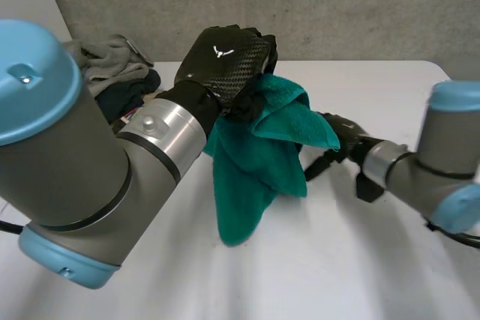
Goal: Fold the laundry.
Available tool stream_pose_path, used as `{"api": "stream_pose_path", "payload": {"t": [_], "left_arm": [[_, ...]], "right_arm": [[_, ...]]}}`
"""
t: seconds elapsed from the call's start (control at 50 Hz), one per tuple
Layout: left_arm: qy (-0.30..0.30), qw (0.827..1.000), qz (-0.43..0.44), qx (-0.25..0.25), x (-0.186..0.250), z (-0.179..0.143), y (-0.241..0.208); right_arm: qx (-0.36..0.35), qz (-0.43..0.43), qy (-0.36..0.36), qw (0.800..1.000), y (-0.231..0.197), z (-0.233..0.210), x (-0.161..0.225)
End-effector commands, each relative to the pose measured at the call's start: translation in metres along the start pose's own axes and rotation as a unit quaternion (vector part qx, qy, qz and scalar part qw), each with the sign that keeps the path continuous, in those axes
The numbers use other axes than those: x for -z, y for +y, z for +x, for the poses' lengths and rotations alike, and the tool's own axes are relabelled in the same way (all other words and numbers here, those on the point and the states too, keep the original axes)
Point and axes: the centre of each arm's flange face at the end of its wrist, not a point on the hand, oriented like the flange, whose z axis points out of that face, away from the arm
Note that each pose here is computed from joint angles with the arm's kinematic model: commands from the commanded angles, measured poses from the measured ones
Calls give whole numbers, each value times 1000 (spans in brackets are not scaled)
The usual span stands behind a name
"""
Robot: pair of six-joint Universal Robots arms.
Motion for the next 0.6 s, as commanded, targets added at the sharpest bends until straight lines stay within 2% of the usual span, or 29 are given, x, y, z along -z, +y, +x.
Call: {"api": "stream_pose_path", "payload": {"t": [0.02, 0.14, 0.22, 0.24, 0.32, 0.36, 0.42, 0.48, 0.6], "left_arm": [[-4, 1000, 23, -2, 9, -3, -21], [-14, 1000, 27, -6, 17, -10, -29], [-51, 998, 33, -18, 18, -37, -36], [-61, 997, 33, -23, 19, -43, -37], [-108, 992, 32, -53, 20, -78, -37], [-125, 990, 18, -64, 20, -91, -29], [-128, 989, -1, -68, 18, -97, -16], [-117, 991, -26, -64, 12, -96, 3], [-90, 985, -131, -67, -8, -95, 83]], "right_arm": [[-31, 38, -30, 998, 11, -17, -33], [-10, 64, -28, 998, -9, -20, -26], [61, 134, 3, 989, -70, -11, 2], [102, 162, 29, 981, -96, 1, 19], [199, 194, 87, 957, -145, 12, 62], [226, 194, 101, 949, -156, 8, 77], [265, 184, 112, 940, -166, -6, 96], [281, 150, 107, 942, -156, -16, 103], [318, 94, 74, 940, -123, -51, 100]]}}
